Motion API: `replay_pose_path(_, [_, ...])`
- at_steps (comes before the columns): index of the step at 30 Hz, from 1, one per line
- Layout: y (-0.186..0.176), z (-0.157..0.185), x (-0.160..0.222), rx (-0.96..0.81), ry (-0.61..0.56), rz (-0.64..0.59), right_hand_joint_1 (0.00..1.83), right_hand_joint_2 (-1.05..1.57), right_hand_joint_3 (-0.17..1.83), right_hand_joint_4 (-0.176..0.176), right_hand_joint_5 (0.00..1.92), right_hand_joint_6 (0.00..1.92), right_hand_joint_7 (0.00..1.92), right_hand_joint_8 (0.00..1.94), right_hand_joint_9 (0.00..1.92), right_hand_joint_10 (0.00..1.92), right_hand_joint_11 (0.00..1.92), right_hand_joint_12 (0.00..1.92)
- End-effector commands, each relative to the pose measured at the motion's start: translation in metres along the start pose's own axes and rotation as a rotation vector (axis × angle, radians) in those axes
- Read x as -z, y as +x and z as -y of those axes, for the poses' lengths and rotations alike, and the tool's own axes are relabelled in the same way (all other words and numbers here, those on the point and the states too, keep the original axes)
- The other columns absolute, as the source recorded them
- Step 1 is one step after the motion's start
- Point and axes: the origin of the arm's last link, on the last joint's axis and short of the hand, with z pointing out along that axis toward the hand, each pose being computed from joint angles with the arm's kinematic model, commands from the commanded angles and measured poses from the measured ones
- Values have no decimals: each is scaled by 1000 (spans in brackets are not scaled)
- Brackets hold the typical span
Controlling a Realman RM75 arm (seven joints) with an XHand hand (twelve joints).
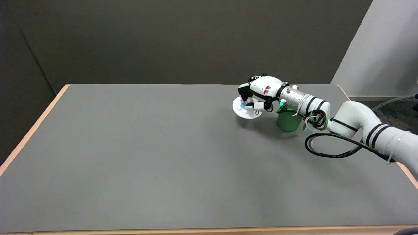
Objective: Place the white cup lid onto the cup.
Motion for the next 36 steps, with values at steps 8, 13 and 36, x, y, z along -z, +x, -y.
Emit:
replay_pose_path(8, [43, -33, 18, 24, -73, -30, 1145, 1232, 75, -28, 591, 1564, 811, 1256, 721, 865, 389, 1319])
replay_pose_path(13, [54, -38, 23, 40, -88, -36, 1140, 1207, 142, -29, 583, 1585, 800, 1277, 719, 872, 361, 1416])
replay_pose_path(36, [72, -61, 52, 50, -191, 3, 1153, 1190, 138, -29, 615, 1553, 834, 1232, 791, 840, 422, 1384])
